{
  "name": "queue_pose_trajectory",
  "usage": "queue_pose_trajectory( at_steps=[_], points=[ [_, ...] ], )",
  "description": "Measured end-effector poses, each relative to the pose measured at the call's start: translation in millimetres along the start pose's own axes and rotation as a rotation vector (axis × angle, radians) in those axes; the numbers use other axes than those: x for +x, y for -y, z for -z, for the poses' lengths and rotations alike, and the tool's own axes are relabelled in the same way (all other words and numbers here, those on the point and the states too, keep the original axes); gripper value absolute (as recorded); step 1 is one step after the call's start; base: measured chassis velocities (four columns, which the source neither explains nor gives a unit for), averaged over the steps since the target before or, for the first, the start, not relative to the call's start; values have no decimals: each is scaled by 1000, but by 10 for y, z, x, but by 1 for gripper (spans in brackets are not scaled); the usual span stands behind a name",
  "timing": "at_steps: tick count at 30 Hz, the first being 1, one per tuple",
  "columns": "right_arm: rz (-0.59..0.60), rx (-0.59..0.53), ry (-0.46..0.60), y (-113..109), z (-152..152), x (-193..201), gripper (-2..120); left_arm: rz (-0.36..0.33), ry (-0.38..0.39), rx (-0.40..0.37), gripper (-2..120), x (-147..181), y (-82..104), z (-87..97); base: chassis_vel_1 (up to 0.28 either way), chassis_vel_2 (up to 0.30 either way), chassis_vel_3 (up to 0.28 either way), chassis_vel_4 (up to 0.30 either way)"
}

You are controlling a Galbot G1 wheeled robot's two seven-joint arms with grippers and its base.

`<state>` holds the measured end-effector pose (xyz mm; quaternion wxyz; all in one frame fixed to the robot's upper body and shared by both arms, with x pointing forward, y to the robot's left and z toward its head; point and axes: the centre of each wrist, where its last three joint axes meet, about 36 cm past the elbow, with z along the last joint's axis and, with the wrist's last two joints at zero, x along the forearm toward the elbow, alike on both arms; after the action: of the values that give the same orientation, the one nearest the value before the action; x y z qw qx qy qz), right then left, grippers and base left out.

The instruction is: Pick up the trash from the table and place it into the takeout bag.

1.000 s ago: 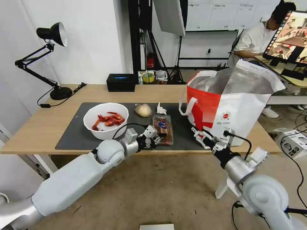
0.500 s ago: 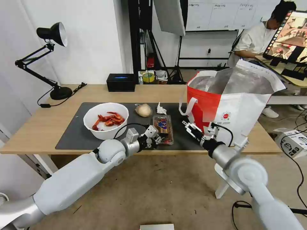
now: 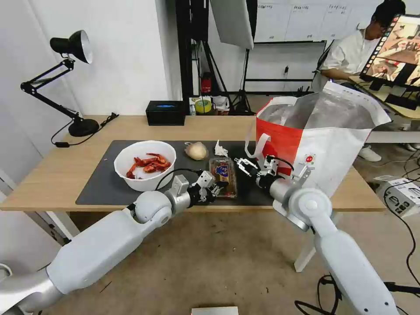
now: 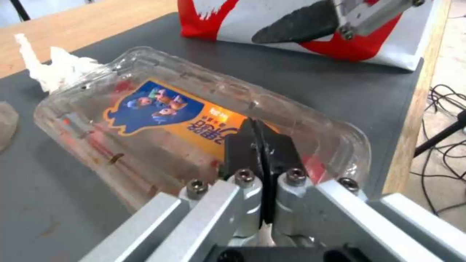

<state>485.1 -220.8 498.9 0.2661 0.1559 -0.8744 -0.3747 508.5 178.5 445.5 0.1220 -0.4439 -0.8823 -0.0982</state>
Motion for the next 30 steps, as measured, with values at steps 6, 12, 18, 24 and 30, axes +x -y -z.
queue_pose_trajectory(
  at_steps=[6, 12, 18, 24, 30],
  points=[
    [-28, 20, -50, -27, 29, -113, 100, -4, -2, 7, 0, -9, 33, -32, 0, 0, 0, 0],
    [-27, 29, -70, -58, 46, -190, 100, -6, 3, 8, 0, -28, 43, -19, 0, 0, 0, 0],
    [-13, 38, -88, -129, 18, -257, 100, -6, 5, 10, 0, -43, 48, -18, 0, 0, 0, 0],
    [-25, 50, -96, -140, 11, -327, 100, -7, 7, 10, 0, -42, 54, -12, 0, 0, 0, 0],
    [-37, 74, -124, -158, 45, -437, 100, -8, 11, 11, 0, -42, 55, -11, 0, 0, 0, 0]
  ],
)
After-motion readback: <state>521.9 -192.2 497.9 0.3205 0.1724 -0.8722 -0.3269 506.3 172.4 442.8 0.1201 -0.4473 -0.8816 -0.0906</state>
